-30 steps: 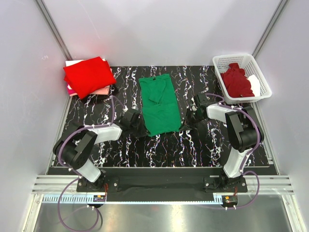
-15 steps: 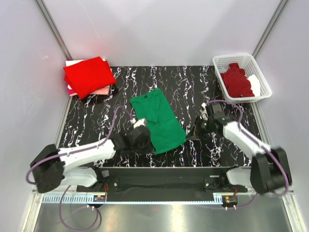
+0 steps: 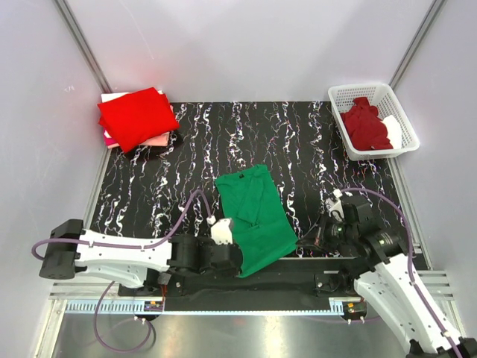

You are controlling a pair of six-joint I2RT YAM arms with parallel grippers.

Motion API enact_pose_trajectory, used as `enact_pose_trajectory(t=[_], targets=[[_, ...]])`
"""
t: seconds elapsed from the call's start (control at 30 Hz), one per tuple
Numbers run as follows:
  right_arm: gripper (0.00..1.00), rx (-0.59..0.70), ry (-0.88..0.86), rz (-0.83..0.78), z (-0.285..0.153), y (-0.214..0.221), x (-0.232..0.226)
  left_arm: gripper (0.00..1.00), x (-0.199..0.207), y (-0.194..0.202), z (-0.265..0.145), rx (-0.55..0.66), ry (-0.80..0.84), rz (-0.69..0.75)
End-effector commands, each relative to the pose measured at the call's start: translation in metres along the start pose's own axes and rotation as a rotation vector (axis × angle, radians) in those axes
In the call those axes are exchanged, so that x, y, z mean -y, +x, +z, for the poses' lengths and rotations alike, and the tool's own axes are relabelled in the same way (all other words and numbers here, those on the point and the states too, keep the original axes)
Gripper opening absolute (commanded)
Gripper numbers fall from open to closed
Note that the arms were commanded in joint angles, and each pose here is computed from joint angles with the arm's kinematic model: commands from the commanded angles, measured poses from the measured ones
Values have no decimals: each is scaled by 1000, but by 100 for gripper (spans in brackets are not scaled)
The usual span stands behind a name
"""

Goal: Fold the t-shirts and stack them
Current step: Fold the tshirt

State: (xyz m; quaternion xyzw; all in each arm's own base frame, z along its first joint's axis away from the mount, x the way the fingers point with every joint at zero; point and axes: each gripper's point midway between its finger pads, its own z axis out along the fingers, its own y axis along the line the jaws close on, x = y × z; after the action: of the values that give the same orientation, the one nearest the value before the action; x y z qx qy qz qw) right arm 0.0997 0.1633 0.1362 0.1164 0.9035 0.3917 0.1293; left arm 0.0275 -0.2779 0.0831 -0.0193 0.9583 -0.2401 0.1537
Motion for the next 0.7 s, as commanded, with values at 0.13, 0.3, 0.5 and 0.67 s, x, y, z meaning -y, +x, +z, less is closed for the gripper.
enact_pose_trajectory(t=[0.13,0.3,0.5,0.67], targets=[[0,18,26,57,-11,-6,-13,2,18,-27,-27,128,-32,-46],[0,79,18,8,-14,-32,-32,4,27,-57,-45,201,-28,-44],[0,169,50,-60,-19,-74,-58,4,31,-91,-55,253,-20,-43],[0,194,73,-91,-13,-101,-73,5,28,-117,-60,280,-13,-56]])
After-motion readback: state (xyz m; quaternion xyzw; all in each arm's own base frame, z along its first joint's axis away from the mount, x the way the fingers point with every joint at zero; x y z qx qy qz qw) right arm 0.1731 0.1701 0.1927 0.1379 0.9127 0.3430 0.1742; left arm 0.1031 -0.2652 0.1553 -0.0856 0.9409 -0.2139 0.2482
